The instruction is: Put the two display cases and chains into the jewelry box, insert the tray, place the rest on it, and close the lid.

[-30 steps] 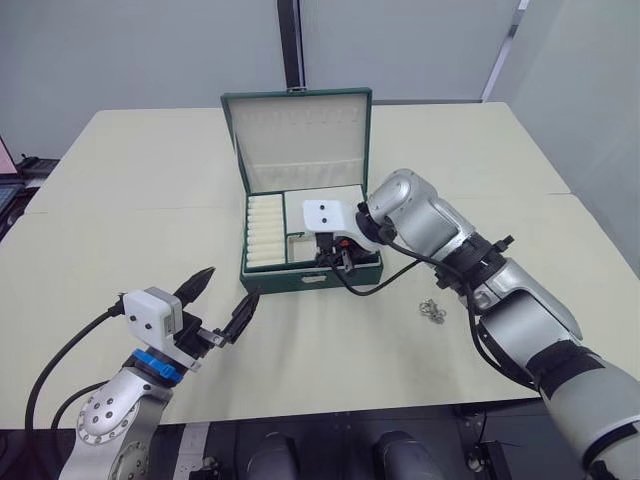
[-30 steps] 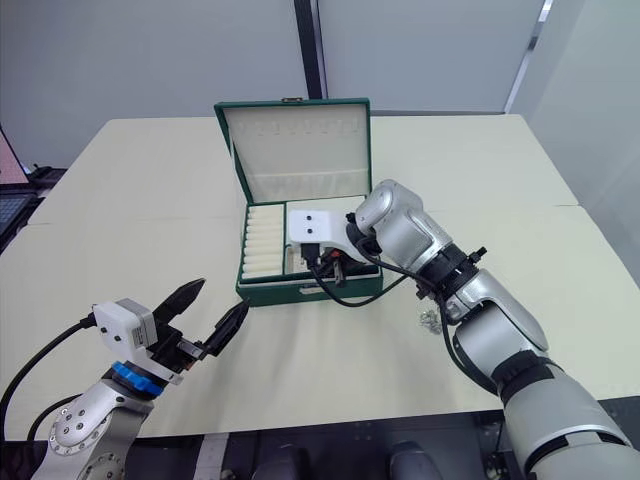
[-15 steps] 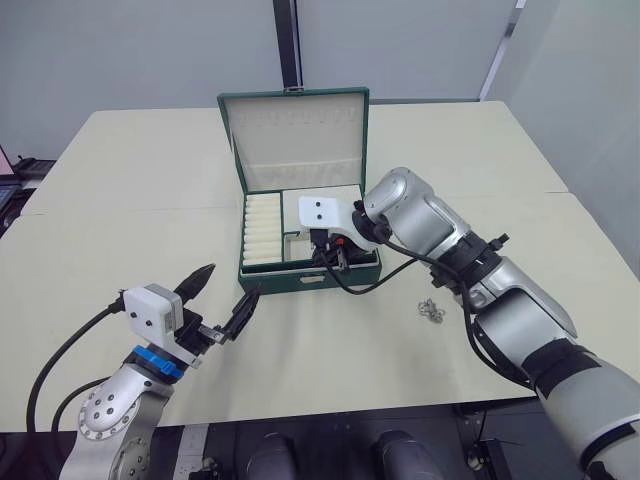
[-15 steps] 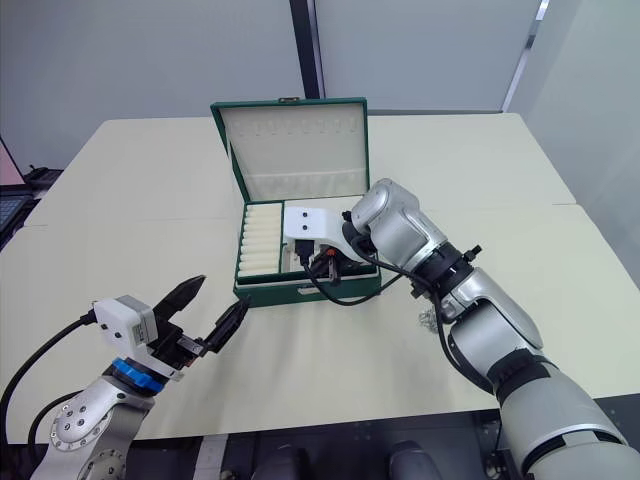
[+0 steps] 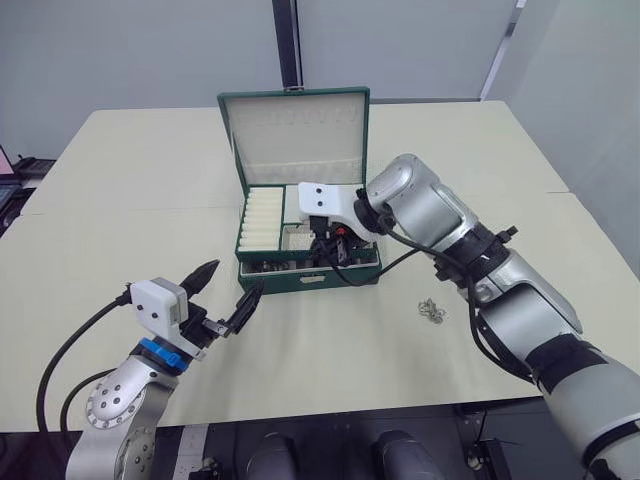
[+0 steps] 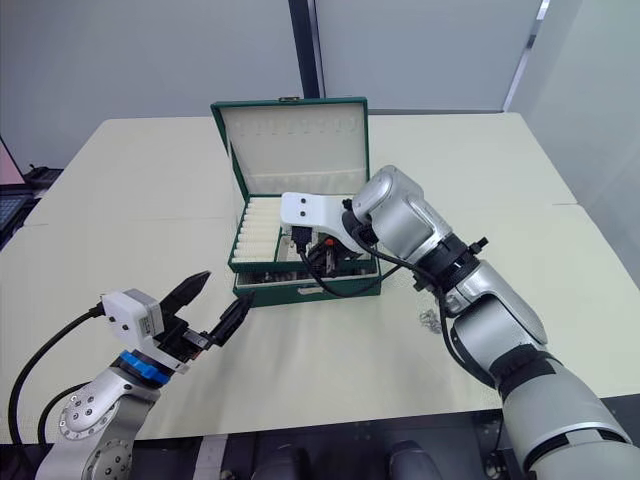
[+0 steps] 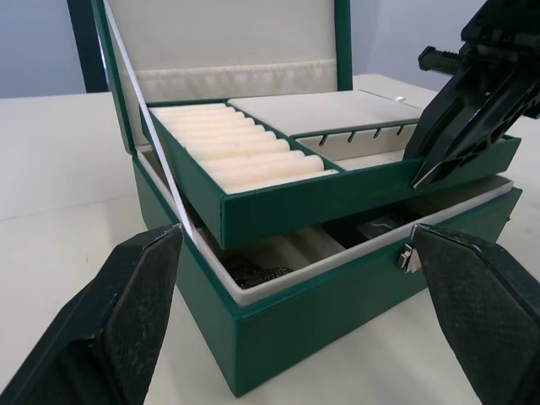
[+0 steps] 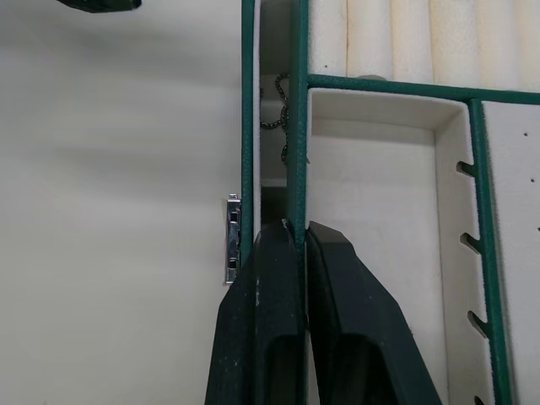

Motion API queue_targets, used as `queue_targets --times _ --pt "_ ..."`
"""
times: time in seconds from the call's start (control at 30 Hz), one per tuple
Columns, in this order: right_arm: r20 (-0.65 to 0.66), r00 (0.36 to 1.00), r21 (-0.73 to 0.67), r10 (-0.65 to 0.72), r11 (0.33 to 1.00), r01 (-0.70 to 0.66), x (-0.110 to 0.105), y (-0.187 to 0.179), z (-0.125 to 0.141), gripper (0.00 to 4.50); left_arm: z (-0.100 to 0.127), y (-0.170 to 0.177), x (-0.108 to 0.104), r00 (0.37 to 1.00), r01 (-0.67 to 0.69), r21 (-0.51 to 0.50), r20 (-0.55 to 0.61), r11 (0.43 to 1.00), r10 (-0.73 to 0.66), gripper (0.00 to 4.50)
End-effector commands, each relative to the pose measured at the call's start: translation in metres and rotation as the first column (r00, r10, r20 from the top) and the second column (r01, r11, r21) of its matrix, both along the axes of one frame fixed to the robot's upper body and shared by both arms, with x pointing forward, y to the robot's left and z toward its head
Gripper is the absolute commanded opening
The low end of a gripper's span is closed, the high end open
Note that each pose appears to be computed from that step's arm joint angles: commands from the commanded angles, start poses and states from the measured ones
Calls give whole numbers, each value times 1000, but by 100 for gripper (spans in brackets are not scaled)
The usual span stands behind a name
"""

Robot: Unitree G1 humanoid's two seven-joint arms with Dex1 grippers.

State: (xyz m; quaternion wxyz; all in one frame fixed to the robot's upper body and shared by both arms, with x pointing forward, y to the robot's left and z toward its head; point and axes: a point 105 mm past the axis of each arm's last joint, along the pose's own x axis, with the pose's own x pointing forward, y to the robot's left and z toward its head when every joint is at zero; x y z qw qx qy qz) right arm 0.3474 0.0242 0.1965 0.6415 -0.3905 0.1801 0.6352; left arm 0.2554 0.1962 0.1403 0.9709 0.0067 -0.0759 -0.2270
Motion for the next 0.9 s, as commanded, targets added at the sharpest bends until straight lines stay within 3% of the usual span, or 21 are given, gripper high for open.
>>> queue_targets --times 0.03,0.7,0.9 --pt "48 997 12 55 998 -55 -7 6 15 1 8 -4 -1 999 22 17 31 1000 -23 450" --pt "58 998 -12 31 999 -30 1 4 3 1 7 -4 -3 999 16 14 30 1000 -16 450" --pt "32 998 -15 50 999 -50 -6 3 1 1 7 -3 -2 999 15 17 29 1000 -16 450"
